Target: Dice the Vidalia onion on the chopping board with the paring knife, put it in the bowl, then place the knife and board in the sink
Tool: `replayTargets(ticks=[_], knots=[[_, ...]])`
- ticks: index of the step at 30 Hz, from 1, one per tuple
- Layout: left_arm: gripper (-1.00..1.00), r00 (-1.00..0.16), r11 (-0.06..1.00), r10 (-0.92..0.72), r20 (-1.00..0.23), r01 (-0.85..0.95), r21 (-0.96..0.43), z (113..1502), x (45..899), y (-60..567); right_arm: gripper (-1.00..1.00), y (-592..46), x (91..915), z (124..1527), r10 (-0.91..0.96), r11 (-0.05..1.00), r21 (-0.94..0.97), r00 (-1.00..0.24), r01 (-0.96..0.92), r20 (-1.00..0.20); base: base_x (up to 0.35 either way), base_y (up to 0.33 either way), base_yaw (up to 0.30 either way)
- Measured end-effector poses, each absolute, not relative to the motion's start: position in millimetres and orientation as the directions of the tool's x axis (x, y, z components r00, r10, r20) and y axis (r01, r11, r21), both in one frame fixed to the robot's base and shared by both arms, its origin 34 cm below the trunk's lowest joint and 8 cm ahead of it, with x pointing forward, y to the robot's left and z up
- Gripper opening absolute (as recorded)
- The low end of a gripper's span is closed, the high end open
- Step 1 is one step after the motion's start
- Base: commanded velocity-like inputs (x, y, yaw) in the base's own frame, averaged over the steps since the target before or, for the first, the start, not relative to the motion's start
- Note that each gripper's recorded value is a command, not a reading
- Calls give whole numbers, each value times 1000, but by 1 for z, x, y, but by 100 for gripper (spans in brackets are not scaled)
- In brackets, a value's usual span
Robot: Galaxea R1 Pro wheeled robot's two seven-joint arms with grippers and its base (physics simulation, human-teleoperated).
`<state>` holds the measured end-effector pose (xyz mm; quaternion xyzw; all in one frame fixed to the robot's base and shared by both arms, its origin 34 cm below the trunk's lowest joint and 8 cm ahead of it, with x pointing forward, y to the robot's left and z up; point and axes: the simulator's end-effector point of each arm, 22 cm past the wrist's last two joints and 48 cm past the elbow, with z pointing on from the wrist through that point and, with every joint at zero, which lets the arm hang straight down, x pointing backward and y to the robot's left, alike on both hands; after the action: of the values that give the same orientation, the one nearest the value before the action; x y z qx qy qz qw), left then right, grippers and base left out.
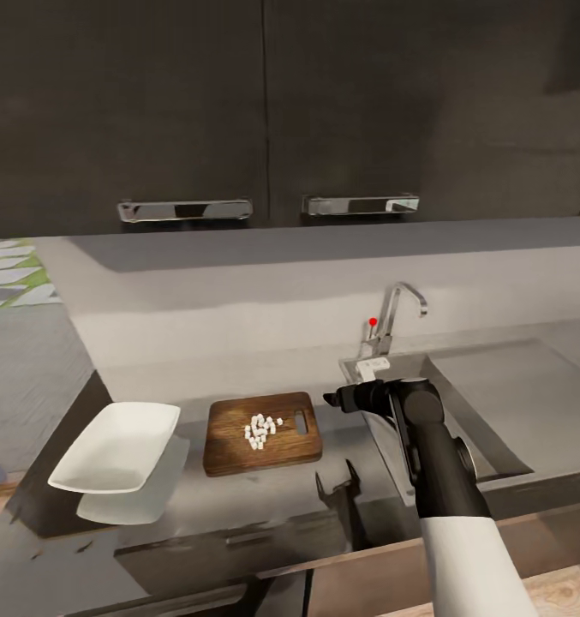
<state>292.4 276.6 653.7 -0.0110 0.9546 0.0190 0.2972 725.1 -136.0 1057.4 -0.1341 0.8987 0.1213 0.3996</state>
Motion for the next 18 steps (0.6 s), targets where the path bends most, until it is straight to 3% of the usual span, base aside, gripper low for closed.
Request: replayTargets(ticks=[9,18], knots=[[100,-823,999,-10,-568,-32,30,654,293,277,100,-144,723,1030,-154,949,88,-690,-302,-708,0,217,0],[100,-823,999,-10,-568,-32,30,654,292,277,100,-157,723,999,-171,964,38,-725,-263,-667,0,19,0]])
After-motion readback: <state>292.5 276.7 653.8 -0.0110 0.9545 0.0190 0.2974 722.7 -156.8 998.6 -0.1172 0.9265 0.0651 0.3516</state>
